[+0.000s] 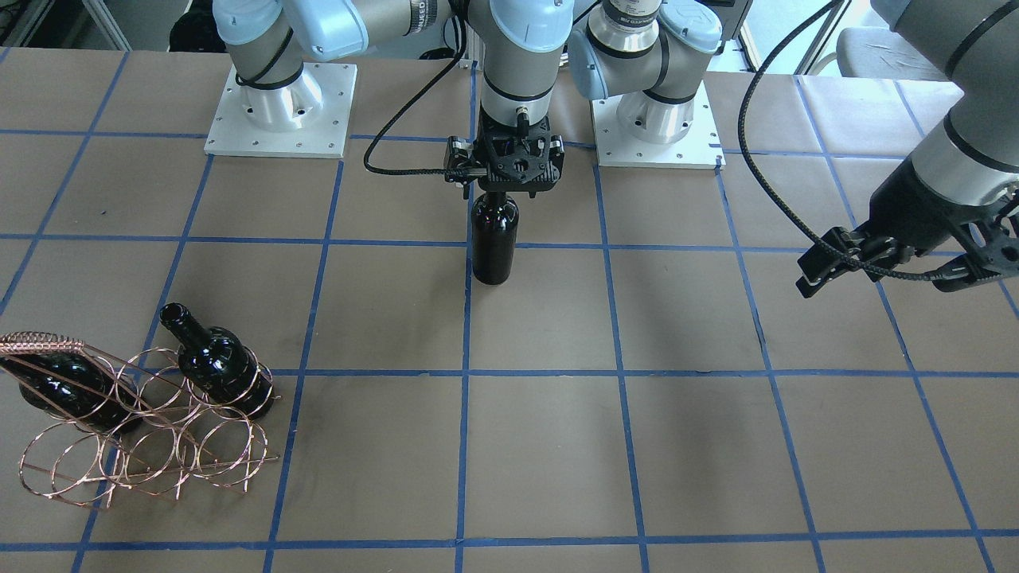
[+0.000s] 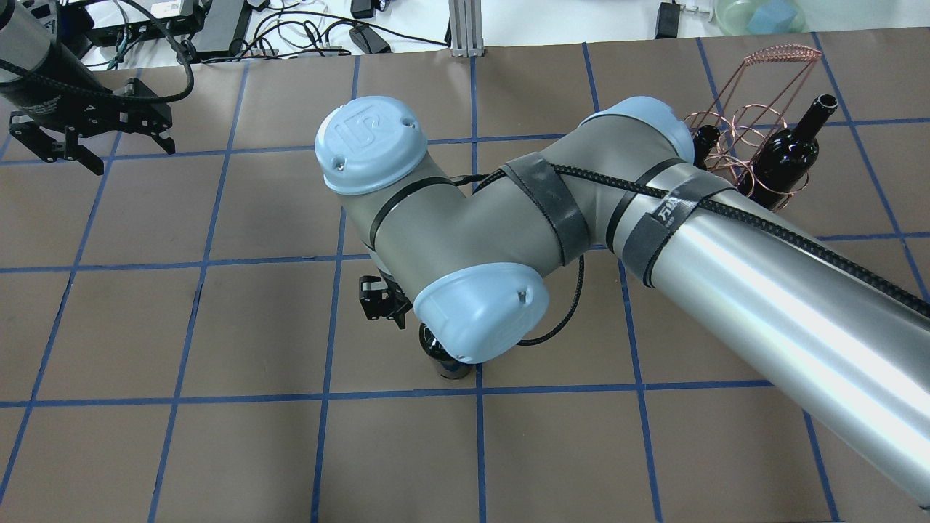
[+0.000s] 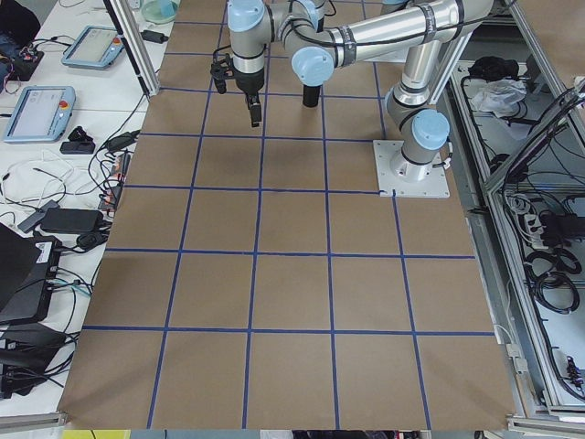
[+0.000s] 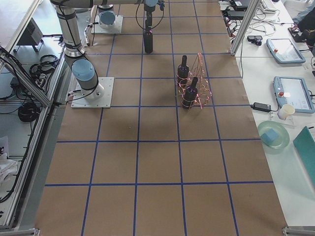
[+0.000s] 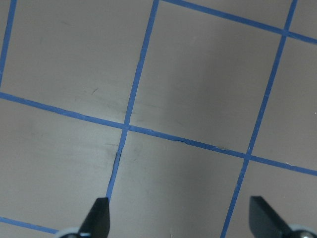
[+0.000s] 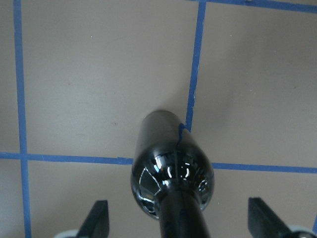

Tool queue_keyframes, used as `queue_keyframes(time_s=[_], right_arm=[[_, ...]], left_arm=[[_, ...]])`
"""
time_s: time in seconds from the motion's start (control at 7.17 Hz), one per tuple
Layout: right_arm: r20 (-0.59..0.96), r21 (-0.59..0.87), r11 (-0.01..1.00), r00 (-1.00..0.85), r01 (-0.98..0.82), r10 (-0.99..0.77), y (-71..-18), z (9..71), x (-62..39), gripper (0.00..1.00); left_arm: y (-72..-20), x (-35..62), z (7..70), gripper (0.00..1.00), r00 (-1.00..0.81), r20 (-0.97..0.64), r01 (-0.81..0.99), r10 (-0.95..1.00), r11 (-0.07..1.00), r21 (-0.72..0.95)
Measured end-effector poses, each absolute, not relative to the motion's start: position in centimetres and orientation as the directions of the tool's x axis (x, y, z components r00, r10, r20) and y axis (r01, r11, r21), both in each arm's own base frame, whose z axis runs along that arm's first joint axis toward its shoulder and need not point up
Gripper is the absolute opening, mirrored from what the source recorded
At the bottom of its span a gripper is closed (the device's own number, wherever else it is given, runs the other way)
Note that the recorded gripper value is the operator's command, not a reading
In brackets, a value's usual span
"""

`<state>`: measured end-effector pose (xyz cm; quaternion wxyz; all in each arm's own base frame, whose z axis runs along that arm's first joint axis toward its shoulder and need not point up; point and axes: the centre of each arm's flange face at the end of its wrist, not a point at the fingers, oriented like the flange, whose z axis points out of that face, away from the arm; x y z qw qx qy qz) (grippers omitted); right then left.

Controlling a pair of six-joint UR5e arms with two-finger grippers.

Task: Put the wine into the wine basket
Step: 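Reach the right gripper to the bottle neck and grasp while left arm retreats, then lift the bottle with the right gripper and tilt it toward the rack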

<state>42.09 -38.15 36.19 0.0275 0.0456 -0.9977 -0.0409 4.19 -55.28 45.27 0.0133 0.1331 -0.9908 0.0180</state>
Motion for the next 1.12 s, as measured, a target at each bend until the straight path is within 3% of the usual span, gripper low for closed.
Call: queue_keyframes(time_s=[0.14,0.7,1.12], right_arm=[[0.052,0.088,0.992,-0.994,-0.093,-0.098,-38.04,36.02,42.11,0.81],[0.053,0.089,0.991,-0.993,-0.103,-0.108,-37.93,36.23,41.92,0.71],[0.054,0.091,0.99,-0.993,-0.103,-0.108,-38.16,36.26,41.58,0.46]], left_arm=[[-55.39,4.26,44.93,1.0,-0.965,0.03,-0.262,-0.261,0.965,-0.025],[-55.47,4.3,44.43,1.0,-0.965,0.029,-0.26,-0.259,0.966,-0.015],[-55.43,4.28,44.37,1.0,-0.967,0.03,-0.254,-0.254,0.967,-0.013]])
